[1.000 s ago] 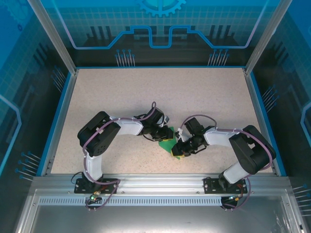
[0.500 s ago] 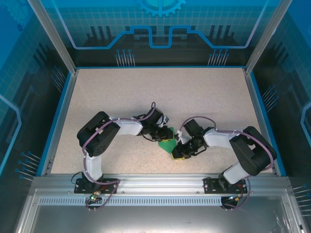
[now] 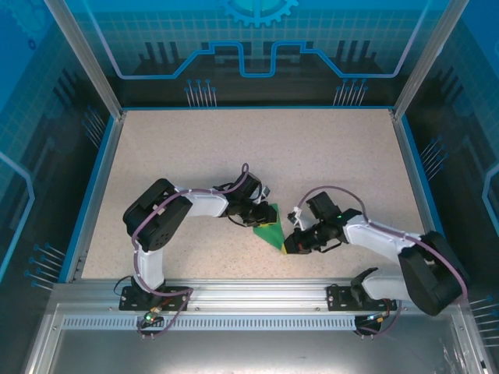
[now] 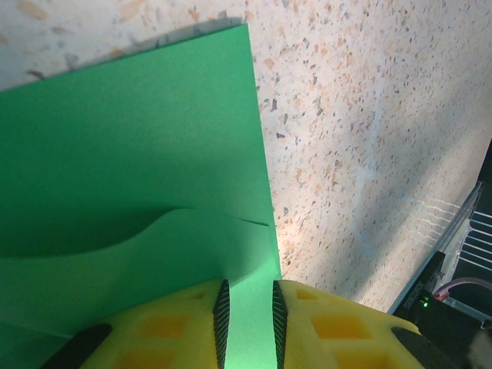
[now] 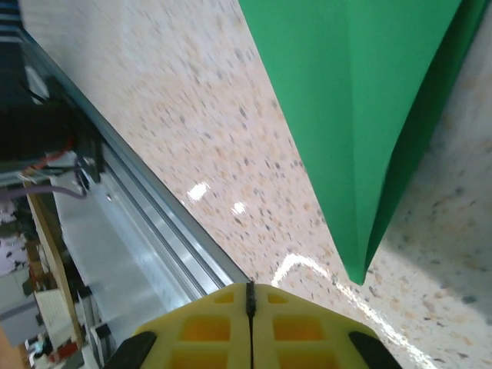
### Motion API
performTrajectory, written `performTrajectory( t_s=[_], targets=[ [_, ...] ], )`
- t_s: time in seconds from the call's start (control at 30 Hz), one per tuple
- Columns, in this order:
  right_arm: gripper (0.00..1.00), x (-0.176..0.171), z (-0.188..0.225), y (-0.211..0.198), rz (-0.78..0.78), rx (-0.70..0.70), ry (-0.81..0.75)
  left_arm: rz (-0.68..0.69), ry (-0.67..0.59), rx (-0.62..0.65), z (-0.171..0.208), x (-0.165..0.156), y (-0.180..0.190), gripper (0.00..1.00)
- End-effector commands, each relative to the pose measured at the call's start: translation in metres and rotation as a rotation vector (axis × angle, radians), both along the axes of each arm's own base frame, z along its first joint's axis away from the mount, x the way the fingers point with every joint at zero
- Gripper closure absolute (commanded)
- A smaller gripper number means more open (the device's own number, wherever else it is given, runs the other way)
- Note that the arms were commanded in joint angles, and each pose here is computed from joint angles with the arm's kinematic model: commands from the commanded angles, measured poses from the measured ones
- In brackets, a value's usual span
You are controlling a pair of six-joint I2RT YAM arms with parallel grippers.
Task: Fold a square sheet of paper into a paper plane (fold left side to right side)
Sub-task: Fourth fold the wing at the center of the table.
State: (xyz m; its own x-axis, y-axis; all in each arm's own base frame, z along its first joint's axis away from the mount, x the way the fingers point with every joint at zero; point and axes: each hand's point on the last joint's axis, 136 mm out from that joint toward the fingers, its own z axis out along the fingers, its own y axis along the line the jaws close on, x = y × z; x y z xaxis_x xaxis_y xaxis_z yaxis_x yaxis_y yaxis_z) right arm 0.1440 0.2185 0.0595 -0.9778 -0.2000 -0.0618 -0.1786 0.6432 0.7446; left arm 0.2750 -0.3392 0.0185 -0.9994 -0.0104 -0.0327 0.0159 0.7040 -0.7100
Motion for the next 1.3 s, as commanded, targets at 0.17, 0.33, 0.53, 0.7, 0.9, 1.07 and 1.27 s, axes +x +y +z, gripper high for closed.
performTrajectory(
  t_s=[0.17,0.33,0.53,0.7,0.9,1.07,1.27],
  targets=[
    [1.00,0.038,-0.002,0.001,-0.139,-0.015,-0.017,0.036,0.060,0.105,-0.026,-0.011,0.027,0.74],
    [1.00,0.047,-0.014,0.008,-0.154,-0.027,0.005,0.034,0.060,0.099,-0.026,-0.010,0.025,0.75],
    [1.00,0.046,-0.027,0.015,-0.140,-0.026,0.038,0.034,0.059,0.101,-0.026,-0.011,0.025,0.75],
    [1.00,0.039,-0.039,0.016,-0.128,-0.060,0.075,0.036,0.059,0.101,-0.026,-0.012,0.026,0.75],
    [1.00,0.024,-0.058,0.006,-0.133,-0.132,0.131,0.035,0.058,0.101,-0.026,-0.012,0.026,0.75],
    [1.00,0.009,-0.066,-0.002,-0.131,-0.157,0.173,0.036,0.056,0.104,-0.026,-0.013,0.027,0.75],
    [1.00,-0.012,-0.069,-0.012,-0.119,-0.184,0.212,0.037,0.054,0.108,-0.027,-0.013,0.028,0.75]
  ],
)
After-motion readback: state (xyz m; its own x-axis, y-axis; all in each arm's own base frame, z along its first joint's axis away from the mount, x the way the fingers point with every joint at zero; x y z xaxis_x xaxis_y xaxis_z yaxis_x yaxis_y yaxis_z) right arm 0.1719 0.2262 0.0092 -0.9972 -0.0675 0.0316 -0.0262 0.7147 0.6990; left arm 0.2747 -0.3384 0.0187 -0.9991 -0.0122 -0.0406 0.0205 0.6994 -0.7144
